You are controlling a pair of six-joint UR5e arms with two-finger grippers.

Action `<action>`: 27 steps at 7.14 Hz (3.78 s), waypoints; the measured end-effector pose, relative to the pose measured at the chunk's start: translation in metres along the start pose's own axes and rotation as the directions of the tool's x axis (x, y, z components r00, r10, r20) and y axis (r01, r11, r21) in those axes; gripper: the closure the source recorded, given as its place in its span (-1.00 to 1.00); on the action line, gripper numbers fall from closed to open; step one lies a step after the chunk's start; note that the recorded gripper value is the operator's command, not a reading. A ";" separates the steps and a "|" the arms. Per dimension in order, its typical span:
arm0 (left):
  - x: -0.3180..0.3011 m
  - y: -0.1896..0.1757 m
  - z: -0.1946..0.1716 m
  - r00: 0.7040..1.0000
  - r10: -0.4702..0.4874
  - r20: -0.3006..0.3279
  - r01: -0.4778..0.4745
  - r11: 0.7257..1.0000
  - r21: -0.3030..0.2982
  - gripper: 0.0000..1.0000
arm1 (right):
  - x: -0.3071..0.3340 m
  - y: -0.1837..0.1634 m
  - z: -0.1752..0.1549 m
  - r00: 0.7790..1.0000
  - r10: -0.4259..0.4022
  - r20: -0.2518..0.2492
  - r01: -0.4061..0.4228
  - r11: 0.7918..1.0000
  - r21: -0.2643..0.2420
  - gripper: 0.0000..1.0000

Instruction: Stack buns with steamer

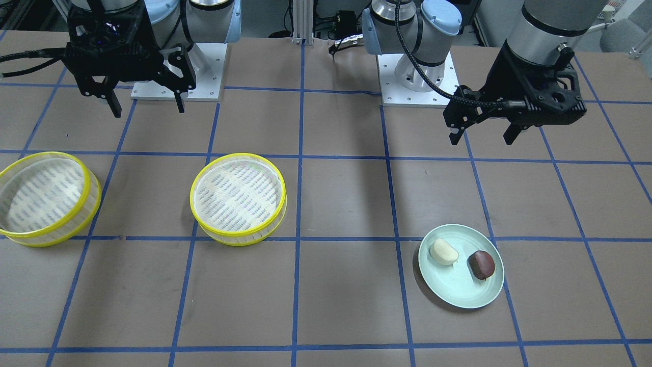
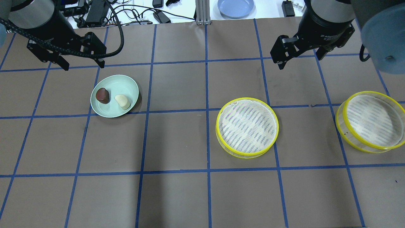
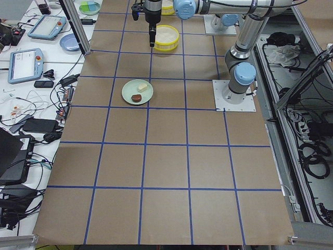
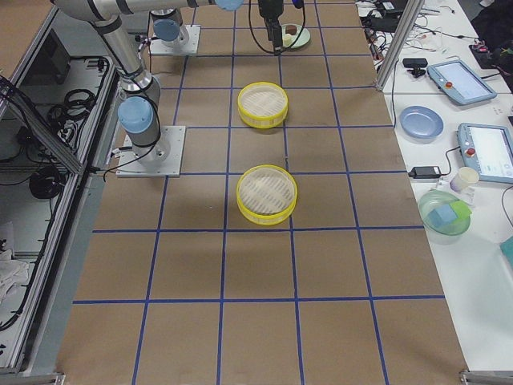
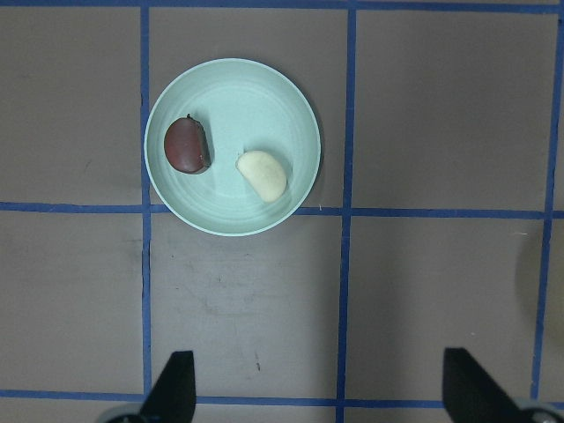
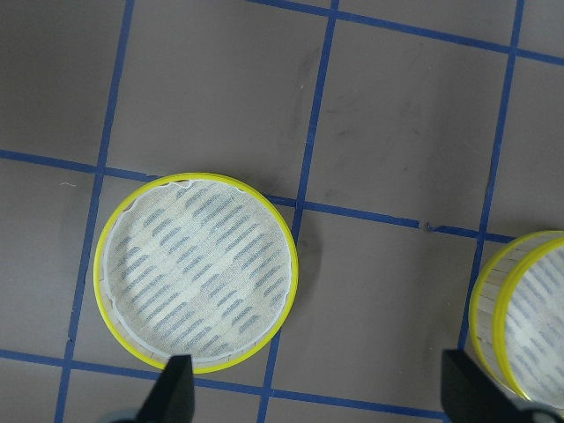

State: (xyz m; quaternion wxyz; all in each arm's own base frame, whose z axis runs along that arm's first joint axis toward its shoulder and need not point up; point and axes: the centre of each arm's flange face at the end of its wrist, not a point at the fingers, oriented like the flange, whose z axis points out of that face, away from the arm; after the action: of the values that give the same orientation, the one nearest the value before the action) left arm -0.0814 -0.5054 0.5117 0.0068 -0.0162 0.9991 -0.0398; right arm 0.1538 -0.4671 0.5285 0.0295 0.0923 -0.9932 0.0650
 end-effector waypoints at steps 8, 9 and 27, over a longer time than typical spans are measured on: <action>-0.001 -0.001 0.013 1.000 0.015 -0.004 -0.015 1.000 -0.017 -1.00 | 0.000 0.016 0.013 0.999 -0.039 0.005 0.039 0.999 -0.038 -0.99; -0.002 -0.007 0.026 0.999 0.048 -0.004 -0.048 0.999 -0.009 -1.00 | 0.013 0.014 0.016 0.995 -0.095 0.002 0.095 0.994 -0.045 -0.99; -0.092 -0.101 0.296 0.995 0.093 -0.029 -0.096 0.990 -0.106 1.00 | 0.437 0.081 0.320 0.834 -0.545 0.086 0.551 0.833 -0.056 1.00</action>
State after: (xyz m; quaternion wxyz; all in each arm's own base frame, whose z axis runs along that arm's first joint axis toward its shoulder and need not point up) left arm 0.0177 -0.6269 0.2260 -0.0041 0.0313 0.9994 0.0143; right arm -0.3048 -0.5097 0.2327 0.0175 0.3737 -0.9273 0.0118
